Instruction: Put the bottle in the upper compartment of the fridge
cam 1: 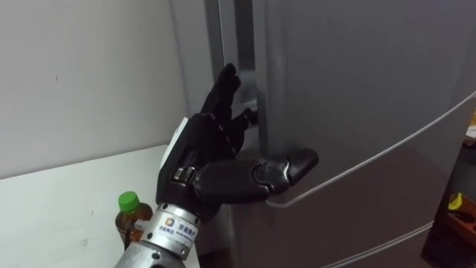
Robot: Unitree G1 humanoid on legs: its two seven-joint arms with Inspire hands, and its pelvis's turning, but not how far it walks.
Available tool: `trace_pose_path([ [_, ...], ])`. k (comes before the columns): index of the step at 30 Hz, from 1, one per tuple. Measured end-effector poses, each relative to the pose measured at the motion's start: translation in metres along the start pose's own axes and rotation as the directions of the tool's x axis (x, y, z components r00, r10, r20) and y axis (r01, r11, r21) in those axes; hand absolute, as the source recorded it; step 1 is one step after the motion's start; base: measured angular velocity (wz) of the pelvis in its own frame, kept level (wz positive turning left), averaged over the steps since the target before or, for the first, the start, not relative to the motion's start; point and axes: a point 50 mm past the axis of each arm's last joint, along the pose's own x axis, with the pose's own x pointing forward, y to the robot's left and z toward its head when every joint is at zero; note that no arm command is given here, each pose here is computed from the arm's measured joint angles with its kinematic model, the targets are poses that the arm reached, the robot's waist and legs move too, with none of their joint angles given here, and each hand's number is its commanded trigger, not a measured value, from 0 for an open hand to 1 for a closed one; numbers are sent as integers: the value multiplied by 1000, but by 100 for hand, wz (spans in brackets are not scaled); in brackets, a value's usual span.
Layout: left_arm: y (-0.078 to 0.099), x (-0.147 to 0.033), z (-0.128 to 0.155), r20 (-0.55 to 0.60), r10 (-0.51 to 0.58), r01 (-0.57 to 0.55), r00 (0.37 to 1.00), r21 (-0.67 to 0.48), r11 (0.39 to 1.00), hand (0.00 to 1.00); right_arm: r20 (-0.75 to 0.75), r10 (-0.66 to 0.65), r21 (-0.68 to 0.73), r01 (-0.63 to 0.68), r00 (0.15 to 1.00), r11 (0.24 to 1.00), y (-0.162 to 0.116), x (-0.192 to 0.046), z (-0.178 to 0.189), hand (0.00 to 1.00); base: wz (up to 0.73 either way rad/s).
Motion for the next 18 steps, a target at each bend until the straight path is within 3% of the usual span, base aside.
trace_pose_path([
  [18,-1,-2,-3,-11,-4,4,1000,-4,1000,0,-4,5,4,-4,1000,1000,-1,0,-1,0,0],
])
